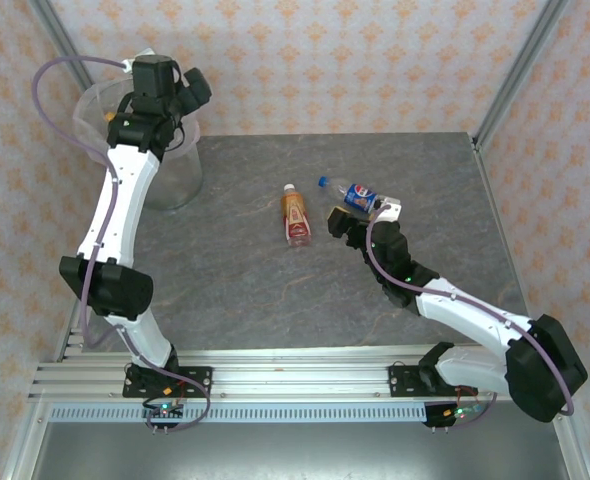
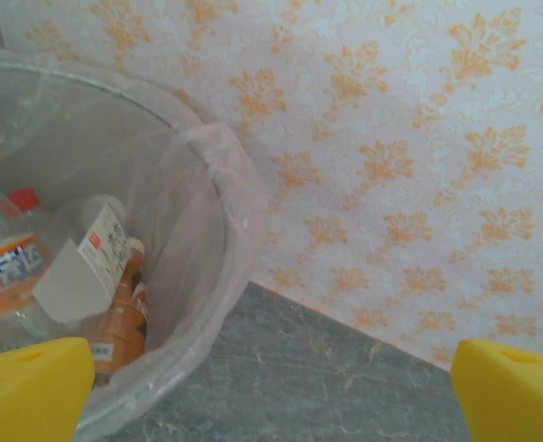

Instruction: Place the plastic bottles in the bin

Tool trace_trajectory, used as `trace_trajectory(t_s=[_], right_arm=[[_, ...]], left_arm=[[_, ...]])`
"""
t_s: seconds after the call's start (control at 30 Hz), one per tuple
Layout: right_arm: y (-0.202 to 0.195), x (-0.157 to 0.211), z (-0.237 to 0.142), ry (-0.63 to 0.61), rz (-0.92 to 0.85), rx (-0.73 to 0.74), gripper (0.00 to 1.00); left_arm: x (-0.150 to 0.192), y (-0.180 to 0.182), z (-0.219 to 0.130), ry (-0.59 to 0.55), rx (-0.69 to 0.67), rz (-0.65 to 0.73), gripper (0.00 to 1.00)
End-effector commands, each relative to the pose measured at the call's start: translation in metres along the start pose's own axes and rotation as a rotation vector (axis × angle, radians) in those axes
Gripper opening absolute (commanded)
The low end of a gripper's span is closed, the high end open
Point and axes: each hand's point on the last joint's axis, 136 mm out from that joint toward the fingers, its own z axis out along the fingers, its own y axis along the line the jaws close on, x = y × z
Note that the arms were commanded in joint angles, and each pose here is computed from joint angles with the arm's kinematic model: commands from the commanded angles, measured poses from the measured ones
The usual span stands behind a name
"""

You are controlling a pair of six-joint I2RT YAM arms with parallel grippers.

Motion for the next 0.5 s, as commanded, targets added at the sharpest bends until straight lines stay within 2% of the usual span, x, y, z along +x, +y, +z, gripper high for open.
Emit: trace_trajectory(t_s=[0.0, 0.13, 0.3, 0.47], right_arm=[[-0.009, -0.001, -0.004, -0.015, 0.009, 0.033, 0.99], [-0.011, 0.002, -0.004, -0.012, 0.017, 0.040, 0.99], [-0.018, 0.000, -0.004, -0.032, 0.031, 0.072, 0.99], [-0.021, 0.003, -0.001, -0.024, 0.028, 0.084, 0.99]], left_arm=[[0.009, -0.028, -0.025, -0.017, 0.093, -0.022, 1.00], [0.049, -0.041, -0.041, -0.007, 0.105, 0.006, 1.00], [0.110, -0.032, -0.049, 0.073, 0.023, 0.044, 1.00], [0.166, -0.028, -0.054, 0.162, -0.043, 0.147, 1.00]])
